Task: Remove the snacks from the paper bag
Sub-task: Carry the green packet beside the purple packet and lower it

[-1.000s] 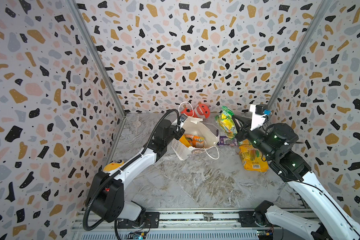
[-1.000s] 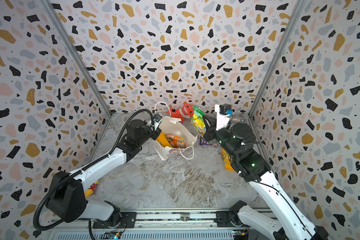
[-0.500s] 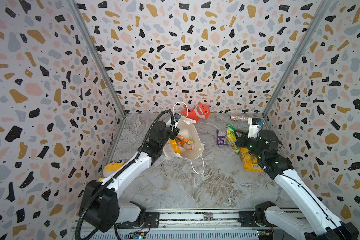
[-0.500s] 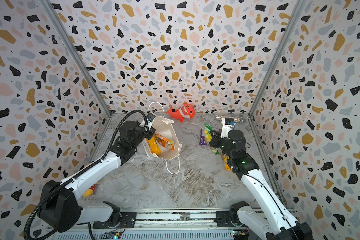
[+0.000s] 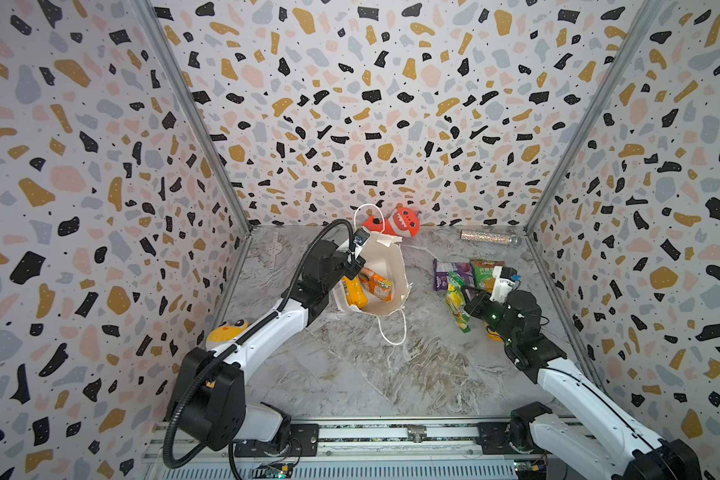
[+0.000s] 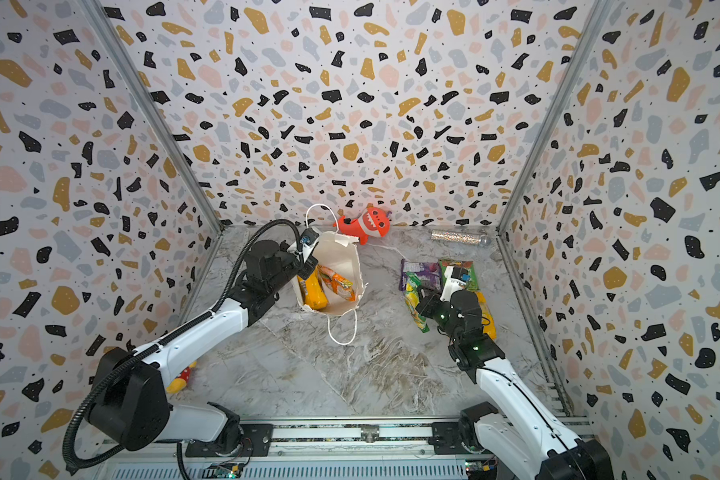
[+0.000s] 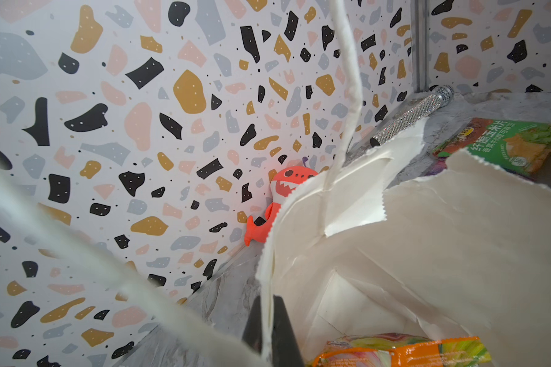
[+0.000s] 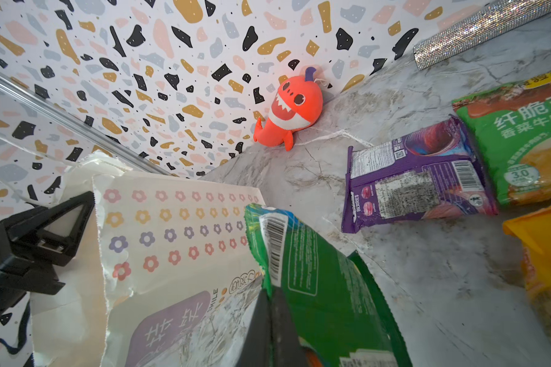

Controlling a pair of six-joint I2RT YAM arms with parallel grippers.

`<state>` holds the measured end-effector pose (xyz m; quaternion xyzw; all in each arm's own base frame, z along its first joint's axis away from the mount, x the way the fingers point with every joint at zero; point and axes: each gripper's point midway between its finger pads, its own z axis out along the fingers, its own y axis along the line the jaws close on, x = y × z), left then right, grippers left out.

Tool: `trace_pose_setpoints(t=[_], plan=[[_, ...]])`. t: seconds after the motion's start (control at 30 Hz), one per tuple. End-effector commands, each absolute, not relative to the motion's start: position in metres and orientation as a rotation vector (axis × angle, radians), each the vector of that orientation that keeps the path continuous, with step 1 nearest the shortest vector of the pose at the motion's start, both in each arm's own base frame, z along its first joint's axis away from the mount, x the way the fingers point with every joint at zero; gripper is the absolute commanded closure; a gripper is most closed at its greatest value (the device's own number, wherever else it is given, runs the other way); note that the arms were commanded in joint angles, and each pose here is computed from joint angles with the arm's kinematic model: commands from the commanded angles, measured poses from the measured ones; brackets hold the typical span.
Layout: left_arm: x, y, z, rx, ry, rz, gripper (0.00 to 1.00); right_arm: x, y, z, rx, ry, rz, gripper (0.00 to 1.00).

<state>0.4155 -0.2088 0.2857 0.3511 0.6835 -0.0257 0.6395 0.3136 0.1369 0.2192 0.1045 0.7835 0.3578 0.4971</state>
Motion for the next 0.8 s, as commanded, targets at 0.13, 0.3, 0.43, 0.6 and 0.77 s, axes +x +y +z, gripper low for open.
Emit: trace_pose_setpoints(t=[0.13,0.3,0.43,0.6,0.77], plan=[[0.414,-0.221,0.326,0.819,1.403,-0.085,1.00,0.321,0.144,0.232,0.329,1.796,1.012,1.00],[0.413,-0.222,0.328,0.810,1.393,-0.091,1.00,0.322,0.145,0.219,0.387,1.781,0.996,1.00],[0.410,-0.224,0.331,0.816,1.371,-0.110,1.00,0.329,0.145,0.209,0.431,1.771,1.018,1.00],[0.409,-0.225,0.329,0.830,1.374,-0.108,1.00,0.334,0.154,0.192,0.442,1.811,1.055,1.00],[0.407,-0.223,0.330,0.833,1.373,-0.098,1.00,0.334,0.148,0.172,0.521,1.818,1.081,1.00]])
